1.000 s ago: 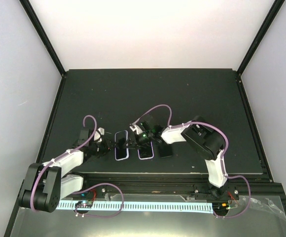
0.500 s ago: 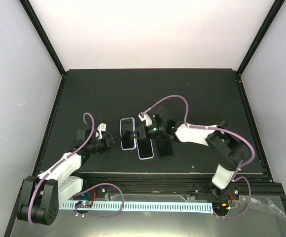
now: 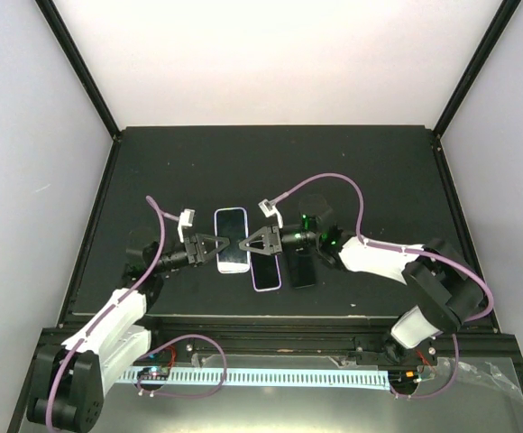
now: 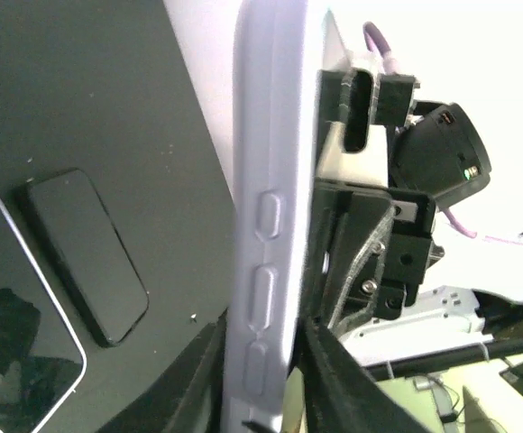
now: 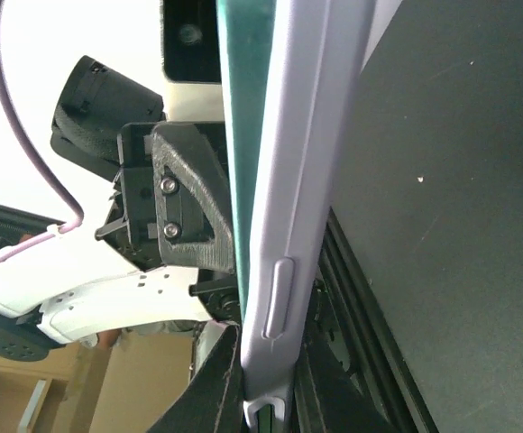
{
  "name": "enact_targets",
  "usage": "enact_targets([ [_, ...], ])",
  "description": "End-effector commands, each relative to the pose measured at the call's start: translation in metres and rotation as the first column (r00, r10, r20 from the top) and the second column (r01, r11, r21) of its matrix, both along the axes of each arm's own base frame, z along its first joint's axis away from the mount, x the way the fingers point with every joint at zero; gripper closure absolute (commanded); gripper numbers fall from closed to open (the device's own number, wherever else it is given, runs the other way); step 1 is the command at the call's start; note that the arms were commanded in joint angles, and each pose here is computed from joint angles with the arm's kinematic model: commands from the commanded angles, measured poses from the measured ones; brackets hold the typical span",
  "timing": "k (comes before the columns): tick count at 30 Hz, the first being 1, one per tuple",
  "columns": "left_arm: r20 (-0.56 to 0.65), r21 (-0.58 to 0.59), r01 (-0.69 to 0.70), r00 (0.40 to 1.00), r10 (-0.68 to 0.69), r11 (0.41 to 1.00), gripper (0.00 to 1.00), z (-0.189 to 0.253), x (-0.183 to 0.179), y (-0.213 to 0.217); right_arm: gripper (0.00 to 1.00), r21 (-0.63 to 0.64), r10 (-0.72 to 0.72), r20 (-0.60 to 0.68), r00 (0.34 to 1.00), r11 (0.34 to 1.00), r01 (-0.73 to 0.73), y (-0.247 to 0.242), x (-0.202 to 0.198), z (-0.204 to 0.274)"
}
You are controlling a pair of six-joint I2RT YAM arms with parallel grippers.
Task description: Put the phone into the phone case
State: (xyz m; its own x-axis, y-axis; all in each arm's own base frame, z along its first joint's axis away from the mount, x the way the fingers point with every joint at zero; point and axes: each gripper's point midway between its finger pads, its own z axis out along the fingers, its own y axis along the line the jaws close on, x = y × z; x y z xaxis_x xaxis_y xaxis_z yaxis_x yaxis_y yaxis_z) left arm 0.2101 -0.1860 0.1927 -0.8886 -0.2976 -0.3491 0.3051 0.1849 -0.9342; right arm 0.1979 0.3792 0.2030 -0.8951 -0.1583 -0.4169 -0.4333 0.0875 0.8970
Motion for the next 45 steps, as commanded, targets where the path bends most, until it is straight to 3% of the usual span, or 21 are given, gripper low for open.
enact_targets([
  [1,0.061,-0.058,0.054,0.997,-0.051,0.997,0.84,0.021,-0.010,-0.008,0.92,0.117,0.094,0.108,0.990,0.987,-0.107,0.001,-0.017,0.043],
  [4,0.071,-0.075,0.043,0.997,-0.038,0.996,0.98,0.026,-0.009,-0.008,0.84,0.091,0.067,0.092,0.993,0.993,-0.075,-0.003,-0.016,0.037],
  [10,0.139,-0.104,0.016,0.990,-0.001,0.994,0.99,0.045,-0.006,-0.007,0.56,0.050,-0.002,-0.039,0.999,0.999,0.004,-0.015,-0.021,0.012],
  [16,0.206,-0.127,-0.002,0.978,0.028,0.992,0.99,0.063,-0.004,-0.006,0.52,0.056,0.018,-0.099,0.995,0.998,-0.013,-0.016,-0.036,0.002],
  [18,0.212,-0.129,-0.006,0.977,0.033,0.992,0.98,0.066,-0.003,-0.006,0.56,0.070,0.030,-0.096,0.995,0.997,-0.024,-0.015,-0.040,0.006],
  [21,0.220,-0.127,-0.007,0.975,0.035,0.992,0.98,0.067,-0.003,-0.007,0.69,0.093,0.032,-0.086,0.996,0.995,-0.024,-0.016,-0.042,0.013],
  [27,0.214,-0.122,-0.007,0.976,0.033,0.993,0.99,0.064,-0.003,-0.007,0.70,0.109,0.015,-0.076,0.997,0.994,-0.007,-0.017,-0.039,0.021],
  [32,0.232,-0.067,-0.006,0.972,0.021,0.998,0.98,0.059,-0.003,-0.008,0.94,0.123,0.001,-0.076,0.997,0.992,0.008,-0.019,-0.039,0.025],
  [36,0.244,-0.027,-0.003,0.970,0.009,1.000,0.98,0.055,-0.007,-0.008,0.95,0.094,-0.024,-0.048,0.999,0.995,0.029,-0.022,-0.037,0.021],
  [38,0.258,-0.033,0.022,0.966,-0.012,0.999,0.98,0.060,-0.013,-0.009,0.86,0.059,-0.042,-0.012,0.999,0.997,0.043,-0.023,-0.034,0.018],
  [42,0.282,-0.034,0.096,0.956,-0.082,0.995,0.99,0.066,-0.030,-0.013,0.57,0.044,-0.085,0.068,0.994,0.996,0.082,-0.028,-0.029,0.032],
  [45,0.301,-0.029,0.150,0.944,-0.135,0.988,0.98,0.067,-0.043,-0.015,0.44,0.053,-0.113,0.106,0.988,0.993,0.108,-0.030,-0.024,0.048],
])
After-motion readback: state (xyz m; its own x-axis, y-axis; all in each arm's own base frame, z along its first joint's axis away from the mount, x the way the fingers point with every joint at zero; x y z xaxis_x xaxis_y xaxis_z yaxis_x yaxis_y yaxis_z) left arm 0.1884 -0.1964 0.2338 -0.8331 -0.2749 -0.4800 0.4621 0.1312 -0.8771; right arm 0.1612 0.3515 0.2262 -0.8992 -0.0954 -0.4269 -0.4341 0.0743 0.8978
